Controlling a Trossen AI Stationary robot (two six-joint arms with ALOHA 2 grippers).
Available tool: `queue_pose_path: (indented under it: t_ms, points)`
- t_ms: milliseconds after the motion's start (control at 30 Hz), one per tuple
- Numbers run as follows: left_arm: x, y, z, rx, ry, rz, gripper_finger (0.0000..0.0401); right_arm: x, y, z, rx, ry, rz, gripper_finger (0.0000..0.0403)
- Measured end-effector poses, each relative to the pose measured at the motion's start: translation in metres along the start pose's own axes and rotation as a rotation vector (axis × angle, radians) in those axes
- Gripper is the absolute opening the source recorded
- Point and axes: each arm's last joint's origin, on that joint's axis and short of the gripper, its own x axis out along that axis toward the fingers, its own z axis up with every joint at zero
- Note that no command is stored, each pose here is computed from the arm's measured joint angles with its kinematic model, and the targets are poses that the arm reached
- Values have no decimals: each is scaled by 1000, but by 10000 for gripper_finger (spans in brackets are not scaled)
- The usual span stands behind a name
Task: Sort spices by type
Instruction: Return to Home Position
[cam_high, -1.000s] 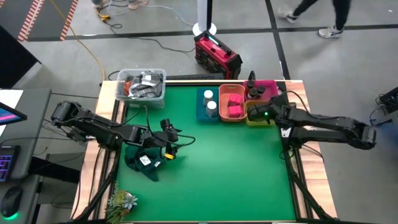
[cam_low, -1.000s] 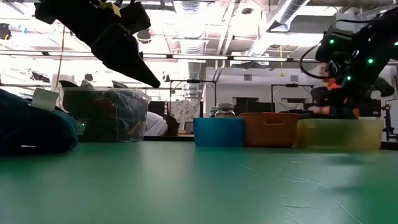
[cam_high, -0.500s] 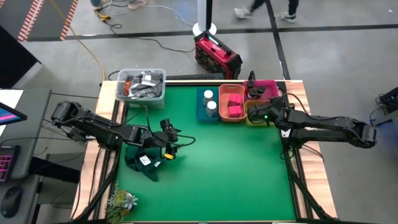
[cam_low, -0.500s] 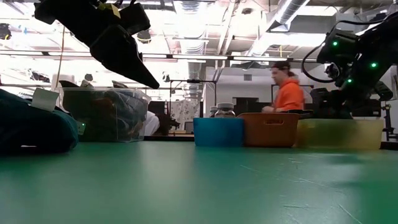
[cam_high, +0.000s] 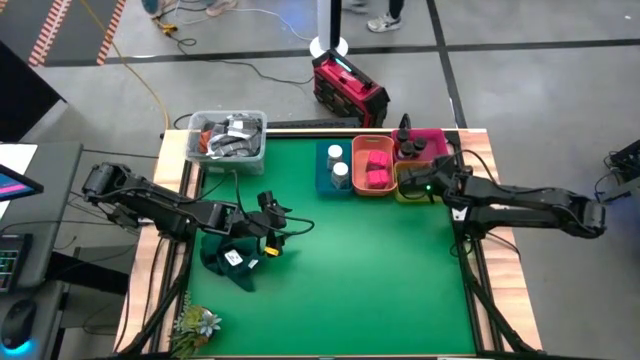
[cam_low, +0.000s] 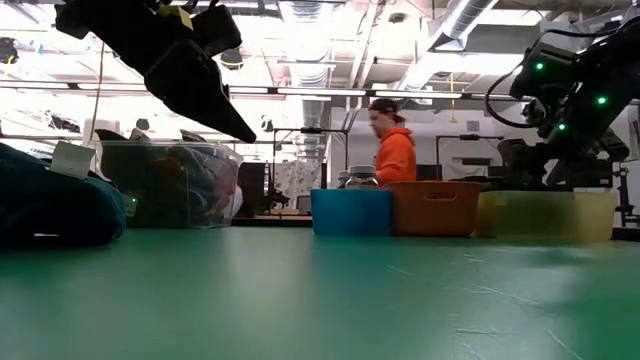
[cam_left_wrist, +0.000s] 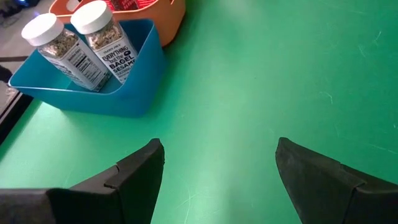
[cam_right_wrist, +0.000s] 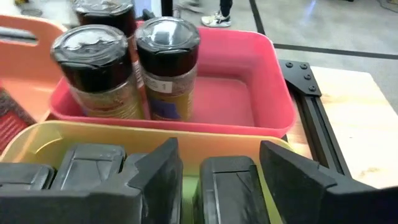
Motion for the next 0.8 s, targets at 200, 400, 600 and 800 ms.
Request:
queue_pose_path:
  t_ms: [200, 400, 600, 800]
  points:
    - [0, 0, -1, 4, 11, 1, 292, -12, 0, 20, -5, -11, 24, 256]
    - [0, 0, 0, 8, 3, 6, 292, -28, 3, 36, -37, -35, 65, 256]
    - [-31, -2, 21, 54, -199, 71, 288, -60, 26, 39, -185, -166, 334, 256]
    - [-67, 4, 18, 25, -309, 62, 276, -102, 22, 34, -246, -325, 556, 256]
